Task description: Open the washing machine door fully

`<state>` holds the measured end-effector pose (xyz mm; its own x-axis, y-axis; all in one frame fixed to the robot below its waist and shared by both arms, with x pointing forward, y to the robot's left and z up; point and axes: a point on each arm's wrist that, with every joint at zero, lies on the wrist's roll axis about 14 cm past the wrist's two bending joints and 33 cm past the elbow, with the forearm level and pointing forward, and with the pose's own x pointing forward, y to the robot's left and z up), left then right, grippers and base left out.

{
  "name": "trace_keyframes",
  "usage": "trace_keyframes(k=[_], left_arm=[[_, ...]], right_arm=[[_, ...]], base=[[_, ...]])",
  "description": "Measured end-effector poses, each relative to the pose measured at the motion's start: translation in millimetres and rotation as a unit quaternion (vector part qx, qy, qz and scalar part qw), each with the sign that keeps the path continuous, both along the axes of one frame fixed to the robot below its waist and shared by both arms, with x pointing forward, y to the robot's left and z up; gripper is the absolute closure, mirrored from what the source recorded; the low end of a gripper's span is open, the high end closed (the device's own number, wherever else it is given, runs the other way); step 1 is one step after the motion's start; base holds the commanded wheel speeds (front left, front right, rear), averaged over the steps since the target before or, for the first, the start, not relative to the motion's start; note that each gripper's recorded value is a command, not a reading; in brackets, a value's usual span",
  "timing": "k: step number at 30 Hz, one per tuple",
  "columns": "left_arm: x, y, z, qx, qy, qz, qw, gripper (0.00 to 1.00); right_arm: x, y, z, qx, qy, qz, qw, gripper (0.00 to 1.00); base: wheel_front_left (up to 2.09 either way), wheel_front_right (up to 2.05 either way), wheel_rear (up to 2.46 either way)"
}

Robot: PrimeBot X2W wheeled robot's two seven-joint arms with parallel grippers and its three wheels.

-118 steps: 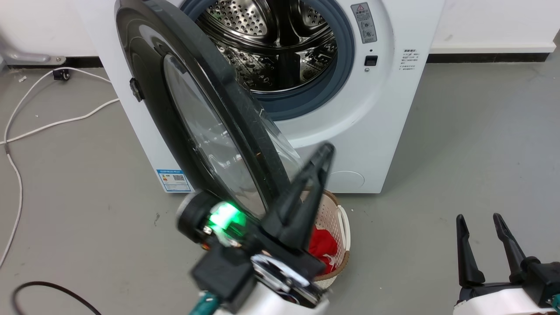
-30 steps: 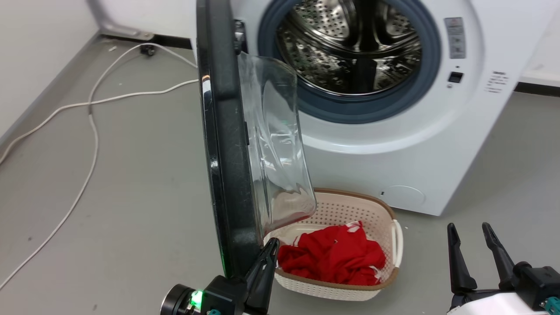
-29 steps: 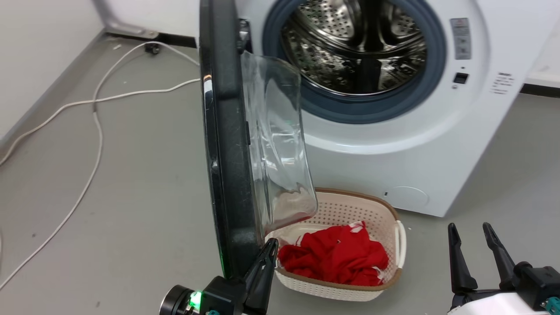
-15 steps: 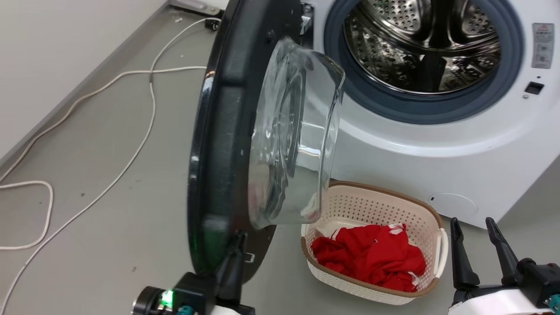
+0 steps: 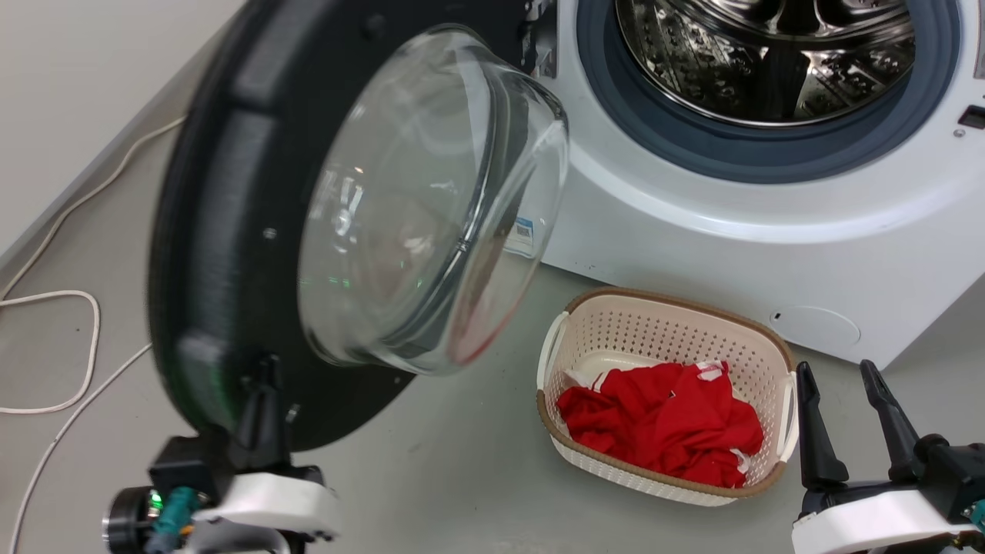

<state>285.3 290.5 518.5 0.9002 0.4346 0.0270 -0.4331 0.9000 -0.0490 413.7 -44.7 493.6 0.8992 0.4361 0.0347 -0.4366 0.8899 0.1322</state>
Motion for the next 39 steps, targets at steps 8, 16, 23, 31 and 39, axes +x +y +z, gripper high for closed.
trace_keyframes(k=[8, 16, 23, 31, 39], left_arm=[[1, 58, 1, 0.020, 0.004, 0.060, 0.998, 1.00], [15, 97, 6, 0.045, 0.012, 0.078, 0.996, 1.00], [23, 123, 5, 0.044, 0.019, 0.094, 0.994, 1.00], [23, 115, 14, 0.069, 0.006, 0.090, 0.993, 1.00], [15, 59, 4, 0.072, 0.005, 0.029, 0.997, 1.00]], right_arm=[[8, -4, -8, -0.004, 0.011, -0.007, 1.000, 0.00], [17, -3, -14, -0.004, 0.016, -0.008, 1.000, 0.00], [20, -9, -19, -0.010, 0.022, -0.016, 1.000, 0.00], [19, -21, -15, -0.013, 0.014, -0.034, 0.999, 0.00], [7, -37, 4, -0.006, -0.011, -0.056, 0.998, 0.00]], base=[[0.00, 0.00, 0.00], [0.00, 0.00, 0.00], [0.00, 0.00, 0.00], [0.00, 0.00, 0.00], [0.00, 0.00, 0.00]])
